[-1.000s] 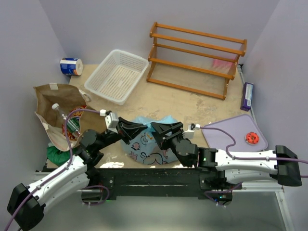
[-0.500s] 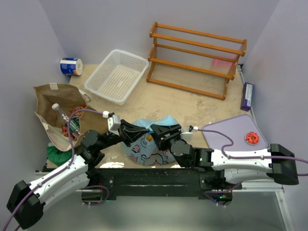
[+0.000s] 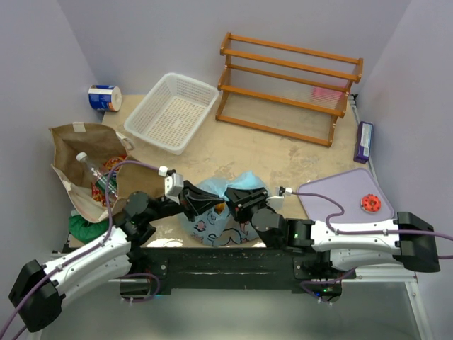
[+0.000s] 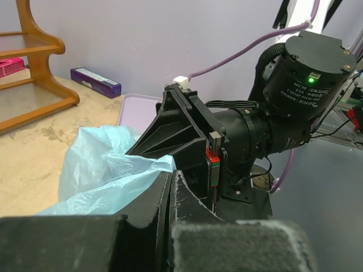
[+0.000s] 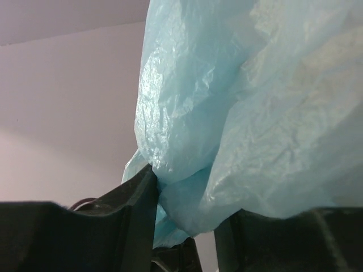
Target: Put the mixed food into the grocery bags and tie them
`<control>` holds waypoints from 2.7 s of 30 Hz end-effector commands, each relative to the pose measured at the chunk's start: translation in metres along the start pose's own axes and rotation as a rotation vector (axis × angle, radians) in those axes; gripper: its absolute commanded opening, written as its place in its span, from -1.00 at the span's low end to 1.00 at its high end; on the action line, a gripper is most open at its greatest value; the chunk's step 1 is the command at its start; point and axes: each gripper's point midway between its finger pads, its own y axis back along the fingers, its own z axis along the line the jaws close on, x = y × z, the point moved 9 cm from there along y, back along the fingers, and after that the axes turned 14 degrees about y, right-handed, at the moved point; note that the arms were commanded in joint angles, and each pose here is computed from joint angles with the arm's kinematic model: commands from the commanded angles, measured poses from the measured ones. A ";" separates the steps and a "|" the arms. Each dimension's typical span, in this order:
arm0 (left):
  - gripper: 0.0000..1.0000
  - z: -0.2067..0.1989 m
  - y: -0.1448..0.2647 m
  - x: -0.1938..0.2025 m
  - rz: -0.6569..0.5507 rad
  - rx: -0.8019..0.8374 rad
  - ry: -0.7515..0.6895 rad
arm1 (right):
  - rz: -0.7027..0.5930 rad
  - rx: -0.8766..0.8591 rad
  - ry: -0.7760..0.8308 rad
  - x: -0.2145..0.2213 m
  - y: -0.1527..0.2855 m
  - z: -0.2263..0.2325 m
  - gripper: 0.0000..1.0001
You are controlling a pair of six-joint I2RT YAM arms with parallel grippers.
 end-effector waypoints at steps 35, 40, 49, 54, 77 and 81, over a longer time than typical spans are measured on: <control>0.59 0.011 -0.081 -0.092 0.377 -0.302 0.086 | -0.227 -0.025 0.480 -0.073 0.043 0.045 -1.00; 0.56 0.024 -0.087 -0.076 0.402 -0.296 0.120 | -0.257 -0.065 0.568 -0.085 0.051 0.065 -1.00; 0.55 0.020 -0.085 -0.094 0.223 -0.287 0.034 | -0.241 -0.186 0.616 -0.110 0.044 0.089 -1.00; 0.56 0.006 -0.080 -0.116 0.178 -0.247 -0.036 | -0.184 -0.193 0.739 -0.114 0.019 0.105 -1.00; 1.00 0.026 -0.090 -0.104 0.271 -0.266 -0.333 | -0.161 -0.128 0.710 -0.107 -0.012 0.115 -1.00; 1.00 0.031 -0.094 -0.098 0.302 -0.292 -0.382 | -0.154 -0.126 0.707 -0.106 -0.013 0.113 -1.00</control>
